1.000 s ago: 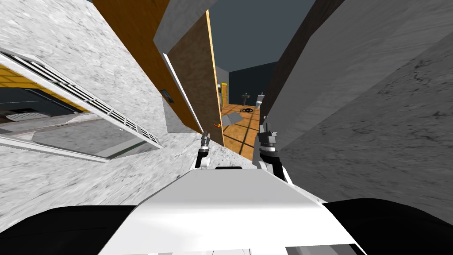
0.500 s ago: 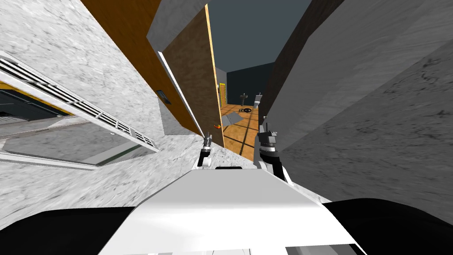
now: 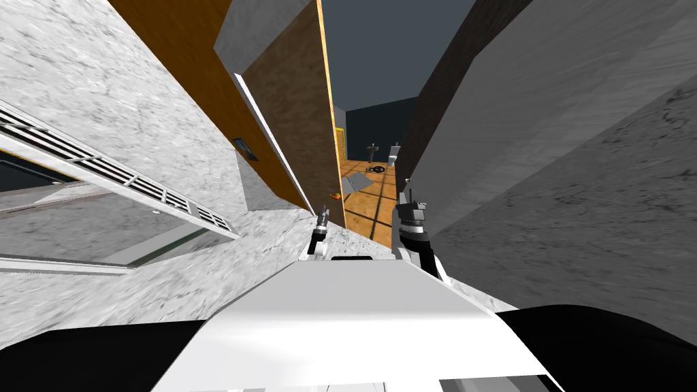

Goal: Push the door open

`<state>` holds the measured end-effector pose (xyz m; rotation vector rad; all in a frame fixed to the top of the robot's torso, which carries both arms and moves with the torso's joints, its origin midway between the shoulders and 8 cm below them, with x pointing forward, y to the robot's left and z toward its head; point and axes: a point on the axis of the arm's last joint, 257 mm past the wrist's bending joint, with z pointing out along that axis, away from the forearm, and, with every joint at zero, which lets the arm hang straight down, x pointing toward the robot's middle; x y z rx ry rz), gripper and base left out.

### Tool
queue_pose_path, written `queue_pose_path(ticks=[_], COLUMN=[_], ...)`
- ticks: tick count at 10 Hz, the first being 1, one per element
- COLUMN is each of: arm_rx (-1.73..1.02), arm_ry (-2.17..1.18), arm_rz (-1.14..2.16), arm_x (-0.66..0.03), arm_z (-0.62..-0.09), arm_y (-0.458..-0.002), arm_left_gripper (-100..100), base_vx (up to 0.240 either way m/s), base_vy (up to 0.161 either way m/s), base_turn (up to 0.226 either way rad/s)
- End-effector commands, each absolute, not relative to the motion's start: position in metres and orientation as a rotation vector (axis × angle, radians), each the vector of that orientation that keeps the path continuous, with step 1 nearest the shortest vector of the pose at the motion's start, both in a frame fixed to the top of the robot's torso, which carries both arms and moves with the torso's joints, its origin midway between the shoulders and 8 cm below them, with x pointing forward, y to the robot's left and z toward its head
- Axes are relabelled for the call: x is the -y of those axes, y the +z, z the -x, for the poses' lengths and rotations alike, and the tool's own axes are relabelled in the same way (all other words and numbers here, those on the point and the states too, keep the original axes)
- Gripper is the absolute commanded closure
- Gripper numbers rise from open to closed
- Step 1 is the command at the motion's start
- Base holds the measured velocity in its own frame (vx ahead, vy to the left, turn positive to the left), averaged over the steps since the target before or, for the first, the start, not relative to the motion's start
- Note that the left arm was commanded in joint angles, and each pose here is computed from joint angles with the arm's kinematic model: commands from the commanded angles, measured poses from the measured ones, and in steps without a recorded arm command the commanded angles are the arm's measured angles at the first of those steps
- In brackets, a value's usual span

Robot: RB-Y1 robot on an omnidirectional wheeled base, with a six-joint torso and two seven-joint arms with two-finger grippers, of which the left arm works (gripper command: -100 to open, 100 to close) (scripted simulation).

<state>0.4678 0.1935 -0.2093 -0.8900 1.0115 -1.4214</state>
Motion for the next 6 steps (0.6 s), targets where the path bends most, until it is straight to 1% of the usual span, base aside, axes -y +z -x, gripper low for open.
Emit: queue_pose_path(ticks=[1, 2, 4, 6], arm_rx=[-1.025, -1.042, -1.073, -1.092], arm_ry=[-1.420, -1.421, -1.424, -1.422], arm_rz=[0.898, 0.908, 0.922, 0.934], arm_x=[-0.193, -0.189, -0.182, -0.179], arm_z=[-0.470, -0.472, -0.476, -0.478], arm_y=[-0.217, -0.227, -0.243, -0.254], arm_left_gripper=[-100, -100, -100, -100], base_vx=[0.039, 0.048, 0.073, 0.053], base_vy=[0.069, 0.070, 0.114, 0.066], base_turn=[-0.039, -0.049, -0.088, -0.042])
